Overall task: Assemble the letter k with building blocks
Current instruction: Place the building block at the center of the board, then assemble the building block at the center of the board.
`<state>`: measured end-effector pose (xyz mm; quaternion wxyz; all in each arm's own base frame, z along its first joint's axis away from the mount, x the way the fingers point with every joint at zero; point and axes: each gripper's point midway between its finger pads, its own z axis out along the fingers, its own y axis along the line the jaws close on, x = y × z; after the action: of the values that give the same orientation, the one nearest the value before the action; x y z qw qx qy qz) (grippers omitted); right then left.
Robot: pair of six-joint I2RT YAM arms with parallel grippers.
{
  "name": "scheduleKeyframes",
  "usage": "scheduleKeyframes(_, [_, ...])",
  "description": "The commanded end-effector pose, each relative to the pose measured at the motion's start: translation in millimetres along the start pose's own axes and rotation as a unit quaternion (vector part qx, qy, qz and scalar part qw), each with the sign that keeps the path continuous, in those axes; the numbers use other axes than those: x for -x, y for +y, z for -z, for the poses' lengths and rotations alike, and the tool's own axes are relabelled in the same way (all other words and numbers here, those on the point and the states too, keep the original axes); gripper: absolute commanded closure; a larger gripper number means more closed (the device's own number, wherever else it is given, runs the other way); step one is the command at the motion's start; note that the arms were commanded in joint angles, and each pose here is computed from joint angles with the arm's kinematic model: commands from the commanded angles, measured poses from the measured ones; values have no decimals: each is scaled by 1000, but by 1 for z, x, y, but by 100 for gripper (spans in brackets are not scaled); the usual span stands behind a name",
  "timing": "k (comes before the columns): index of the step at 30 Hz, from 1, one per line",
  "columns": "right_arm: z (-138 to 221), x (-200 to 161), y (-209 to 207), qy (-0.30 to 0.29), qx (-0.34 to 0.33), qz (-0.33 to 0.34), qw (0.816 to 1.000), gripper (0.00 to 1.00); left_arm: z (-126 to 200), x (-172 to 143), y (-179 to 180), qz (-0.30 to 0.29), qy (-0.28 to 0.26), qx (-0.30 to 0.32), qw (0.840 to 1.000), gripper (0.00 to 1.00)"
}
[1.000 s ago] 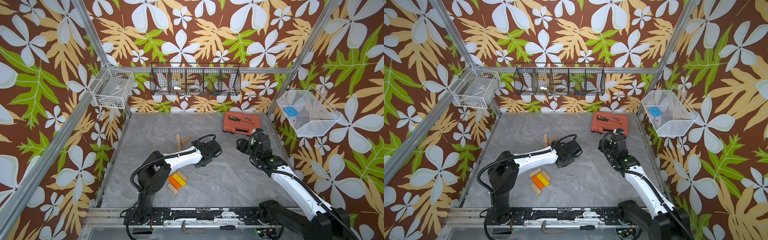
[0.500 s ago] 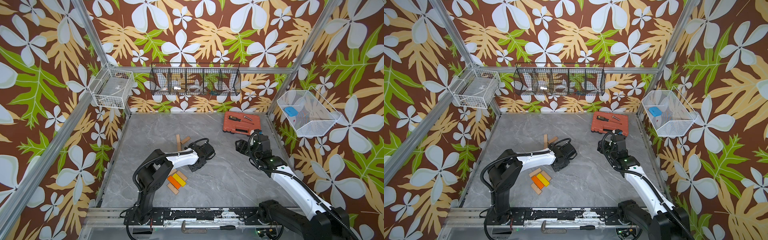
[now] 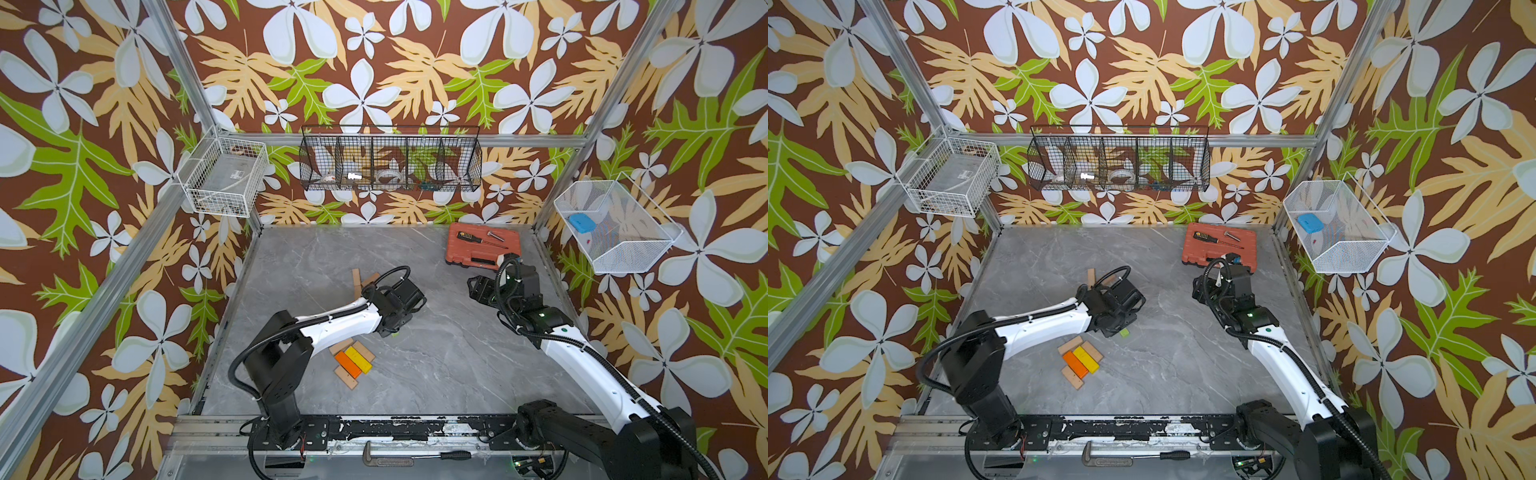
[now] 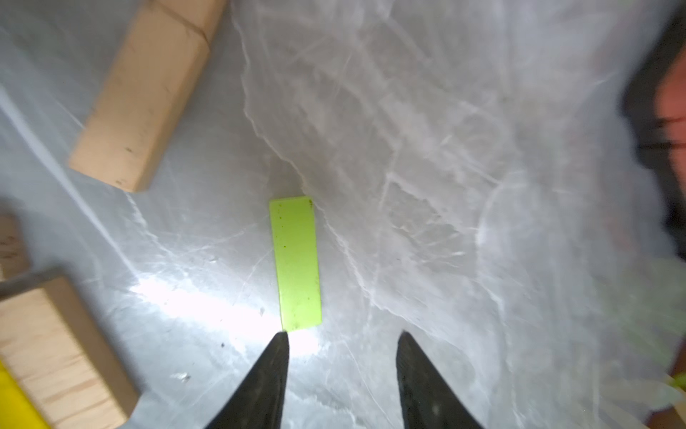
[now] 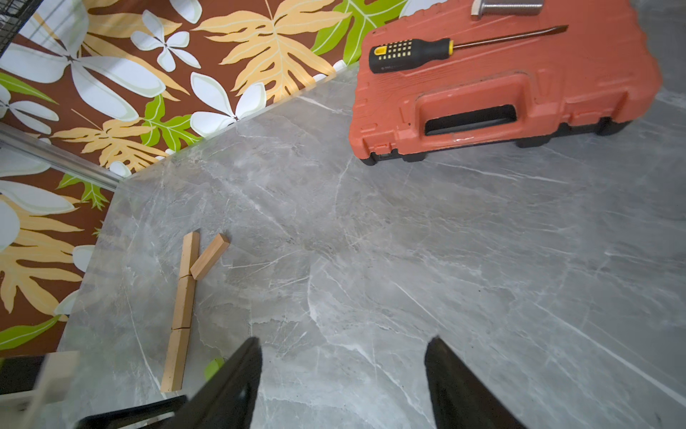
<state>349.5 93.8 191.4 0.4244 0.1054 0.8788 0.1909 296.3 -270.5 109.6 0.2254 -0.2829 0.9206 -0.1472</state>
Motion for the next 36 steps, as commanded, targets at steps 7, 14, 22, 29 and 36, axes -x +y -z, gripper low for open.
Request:
scheduleKeyframes(7, [-30, -58, 79, 111, 45, 242, 963, 30, 116, 97, 32, -165, -164, -106, 967, 37])
scheduleKeyframes(14, [-56, -144, 133, 203, 41, 418, 884, 32, 104, 162, 94, -174, -126, -153, 965, 21])
scheduleKeyframes(22, [-86, -205, 140, 293, 30, 459, 838, 34, 81, 199, 123, -220, -151, -73, 961, 2])
scheduleKeyframes(29, [-100, -225, 148, 312, 29, 459, 831, 37, 73, 200, 136, -234, -138, -33, 962, 2])
scheduleKeyframes(36, [-114, -237, 151, 330, 32, 466, 820, 45, 72, 200, 143, -232, -138, -16, 963, 2])
